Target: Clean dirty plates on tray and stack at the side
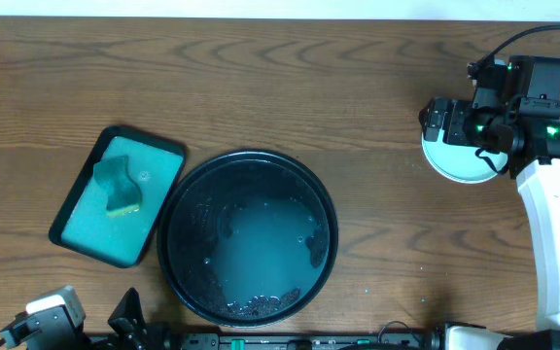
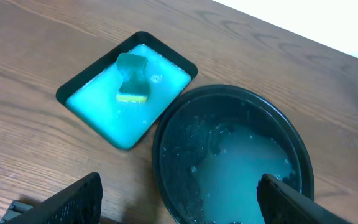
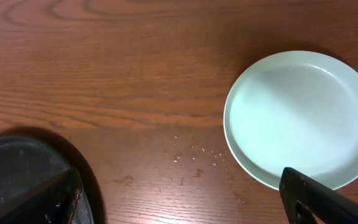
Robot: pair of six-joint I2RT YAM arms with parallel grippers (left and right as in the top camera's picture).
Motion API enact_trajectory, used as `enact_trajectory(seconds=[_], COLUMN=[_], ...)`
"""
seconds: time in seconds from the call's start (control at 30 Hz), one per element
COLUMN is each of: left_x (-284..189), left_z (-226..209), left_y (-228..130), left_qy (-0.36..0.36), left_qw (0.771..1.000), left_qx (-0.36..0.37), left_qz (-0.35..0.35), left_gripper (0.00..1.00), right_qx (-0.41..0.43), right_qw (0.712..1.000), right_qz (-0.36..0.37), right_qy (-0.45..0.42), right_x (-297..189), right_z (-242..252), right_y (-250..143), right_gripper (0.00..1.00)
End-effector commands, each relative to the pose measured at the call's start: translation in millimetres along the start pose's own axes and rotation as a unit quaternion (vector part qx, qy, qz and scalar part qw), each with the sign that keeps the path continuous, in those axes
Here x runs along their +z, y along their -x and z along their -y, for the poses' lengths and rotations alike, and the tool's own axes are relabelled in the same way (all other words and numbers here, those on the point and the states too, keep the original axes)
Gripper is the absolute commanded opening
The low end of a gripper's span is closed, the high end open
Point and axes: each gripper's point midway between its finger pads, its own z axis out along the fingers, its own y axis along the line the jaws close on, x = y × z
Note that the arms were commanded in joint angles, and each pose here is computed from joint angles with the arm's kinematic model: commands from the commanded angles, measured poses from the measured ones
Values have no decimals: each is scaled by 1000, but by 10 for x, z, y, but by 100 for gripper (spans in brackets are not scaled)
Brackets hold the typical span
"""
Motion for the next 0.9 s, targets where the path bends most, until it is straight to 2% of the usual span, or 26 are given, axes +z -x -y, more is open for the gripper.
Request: enact_trajectory(seconds=[0.0, 0.2, 0.43, 0.87], left_x=[25, 25, 25, 25], left_z=[-23, -23, -23, -23], left_y=[-9, -9, -9, -9], left_qy=[7, 7, 7, 7], left_qw=[1000, 1000, 1000, 1000], left_qx=[5, 5, 5, 5], left_qz=[-5, -5, -5, -5], left_gripper=[80, 80, 80, 80], right_qx=[-13, -17, -29, -56], right_qw=[1000, 1000, 996, 977], right_qz=[10, 22, 80, 204], right_qy=[-1, 1, 3, 11], right_x=[-62, -175, -627, -1205], right_z=[-30, -67, -163, -251], right_y=[46, 59, 74, -472], right_gripper=[99, 99, 99, 99])
